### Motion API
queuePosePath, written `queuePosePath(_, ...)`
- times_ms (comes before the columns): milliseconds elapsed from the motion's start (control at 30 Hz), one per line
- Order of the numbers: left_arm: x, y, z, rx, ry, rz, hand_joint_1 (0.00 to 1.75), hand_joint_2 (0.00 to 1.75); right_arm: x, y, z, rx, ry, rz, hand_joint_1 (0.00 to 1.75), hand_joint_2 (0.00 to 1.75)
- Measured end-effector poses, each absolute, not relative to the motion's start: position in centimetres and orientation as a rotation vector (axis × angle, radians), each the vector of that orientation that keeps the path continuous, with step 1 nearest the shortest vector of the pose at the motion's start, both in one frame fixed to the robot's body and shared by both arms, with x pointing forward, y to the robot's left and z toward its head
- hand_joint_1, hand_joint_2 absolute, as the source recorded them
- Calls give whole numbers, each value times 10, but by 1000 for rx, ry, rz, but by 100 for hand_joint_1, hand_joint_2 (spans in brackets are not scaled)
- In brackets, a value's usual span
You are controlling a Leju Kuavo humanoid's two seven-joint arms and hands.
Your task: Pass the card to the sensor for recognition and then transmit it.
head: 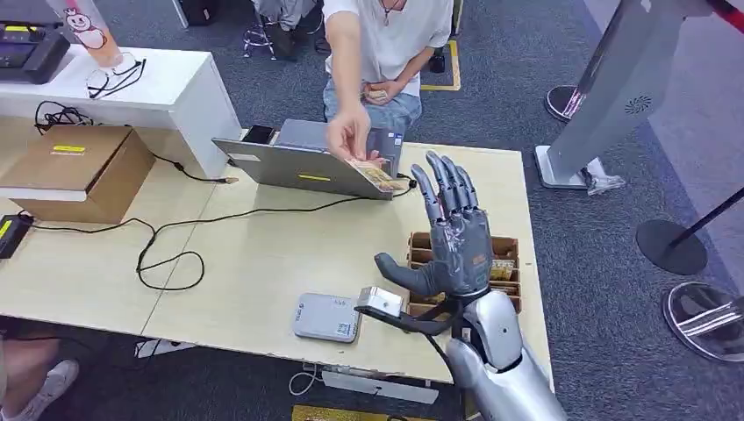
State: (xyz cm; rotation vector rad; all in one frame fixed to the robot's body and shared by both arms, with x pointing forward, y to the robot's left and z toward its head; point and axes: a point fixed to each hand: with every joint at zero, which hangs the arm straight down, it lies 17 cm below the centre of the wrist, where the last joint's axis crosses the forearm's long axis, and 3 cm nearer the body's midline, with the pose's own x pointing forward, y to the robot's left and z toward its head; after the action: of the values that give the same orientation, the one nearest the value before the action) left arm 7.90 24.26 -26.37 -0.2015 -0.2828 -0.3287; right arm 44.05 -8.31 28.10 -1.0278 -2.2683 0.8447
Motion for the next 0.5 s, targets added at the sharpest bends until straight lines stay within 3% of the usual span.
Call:
queuePosePath(133, 78, 241, -264, -203, -282, -333, 0, 0, 444, -83, 280, -1041, -2254, 852, 0, 0)
queuePosePath(167, 78, 241, -264, -204, -281, -336, 0, 0, 446, -84, 279, -1043, -2248, 851, 0, 175)
queuePosePath(500, 83, 239, -263, -206, -278, -372, 0, 0, 461, -91, 263, -1092, -2154, 892, 0, 175)
